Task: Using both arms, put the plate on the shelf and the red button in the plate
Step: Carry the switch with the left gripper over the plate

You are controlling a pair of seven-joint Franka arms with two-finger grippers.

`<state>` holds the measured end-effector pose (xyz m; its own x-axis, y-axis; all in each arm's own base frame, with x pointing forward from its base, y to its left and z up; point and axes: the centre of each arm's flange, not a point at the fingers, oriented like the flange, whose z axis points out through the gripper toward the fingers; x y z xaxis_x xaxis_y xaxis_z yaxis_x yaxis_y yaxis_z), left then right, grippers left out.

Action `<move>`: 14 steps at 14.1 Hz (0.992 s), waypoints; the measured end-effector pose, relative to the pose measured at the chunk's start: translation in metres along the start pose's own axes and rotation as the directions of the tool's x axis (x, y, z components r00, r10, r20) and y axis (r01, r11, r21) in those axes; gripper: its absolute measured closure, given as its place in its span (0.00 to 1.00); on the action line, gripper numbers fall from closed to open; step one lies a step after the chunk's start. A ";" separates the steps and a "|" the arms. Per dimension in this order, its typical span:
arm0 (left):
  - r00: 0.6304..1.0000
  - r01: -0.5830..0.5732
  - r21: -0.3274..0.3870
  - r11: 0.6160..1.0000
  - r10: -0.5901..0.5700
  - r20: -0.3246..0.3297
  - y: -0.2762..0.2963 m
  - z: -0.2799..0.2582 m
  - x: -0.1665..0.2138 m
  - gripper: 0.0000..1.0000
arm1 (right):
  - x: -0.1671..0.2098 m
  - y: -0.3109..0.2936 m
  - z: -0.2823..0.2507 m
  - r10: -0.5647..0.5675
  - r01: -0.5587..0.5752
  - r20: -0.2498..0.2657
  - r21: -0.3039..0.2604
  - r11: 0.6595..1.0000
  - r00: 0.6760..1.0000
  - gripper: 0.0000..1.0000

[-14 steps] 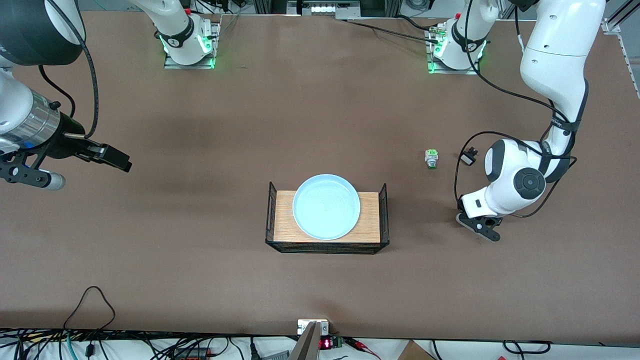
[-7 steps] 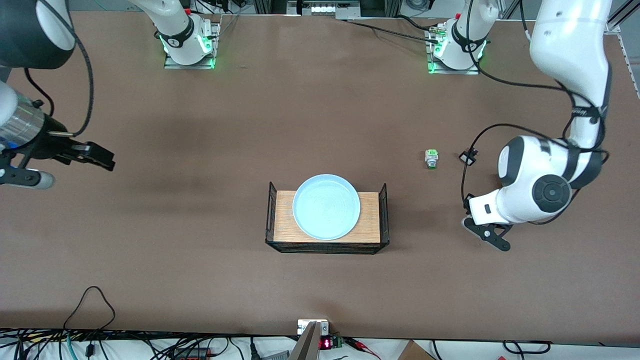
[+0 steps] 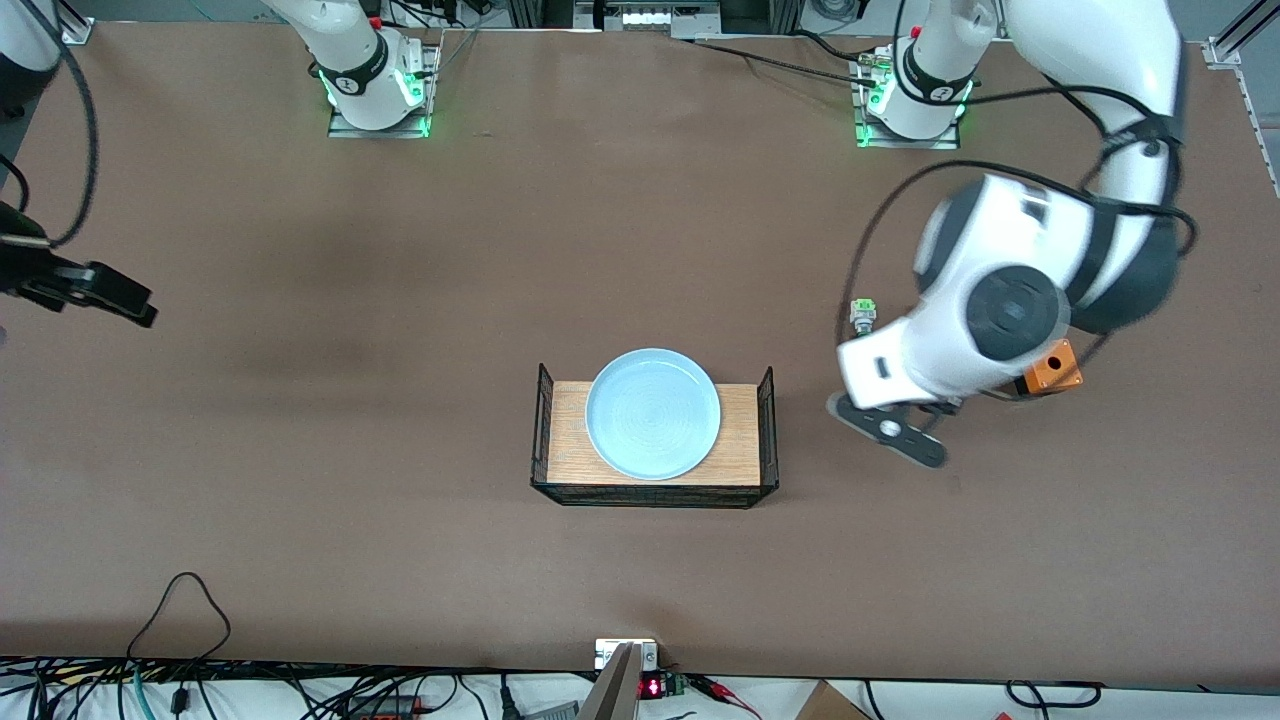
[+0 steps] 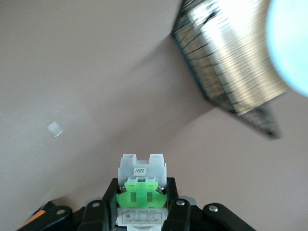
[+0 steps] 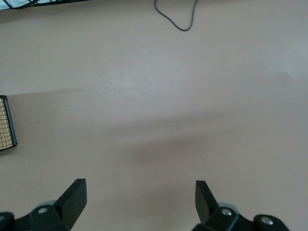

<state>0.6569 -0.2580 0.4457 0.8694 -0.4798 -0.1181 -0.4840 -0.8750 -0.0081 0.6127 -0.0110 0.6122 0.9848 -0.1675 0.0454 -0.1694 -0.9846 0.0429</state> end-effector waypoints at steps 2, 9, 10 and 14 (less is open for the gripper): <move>0.998 0.035 -0.006 0.999 -0.035 -0.046 0.042 -0.022 0.007 0.59 | -0.010 0.015 -0.009 0.015 -0.015 0.019 -0.001 1.000 1.000 0.00; 0.977 0.039 -0.144 0.989 -0.068 -0.202 0.096 -0.071 0.021 0.59 | -0.025 0.022 -0.015 -0.054 0.054 0.048 0.001 0.999 0.997 0.00; 0.973 0.045 -0.149 0.988 -0.078 -0.219 0.113 -0.065 0.027 0.59 | -0.026 0.022 -0.012 -0.057 0.057 0.030 0.004 0.998 0.998 0.00; 0.961 0.037 -0.156 0.987 -0.078 -0.265 0.156 -0.013 0.059 0.59 | -0.041 0.026 -0.017 -0.066 0.066 0.001 0.010 0.998 0.998 0.00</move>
<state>0.6339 -0.4231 0.4504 0.8997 -0.4098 0.1503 -0.4299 -0.8916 0.1421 0.5678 -0.0291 0.6285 0.9939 -0.1022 0.0419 -0.1037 -0.9940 0.0355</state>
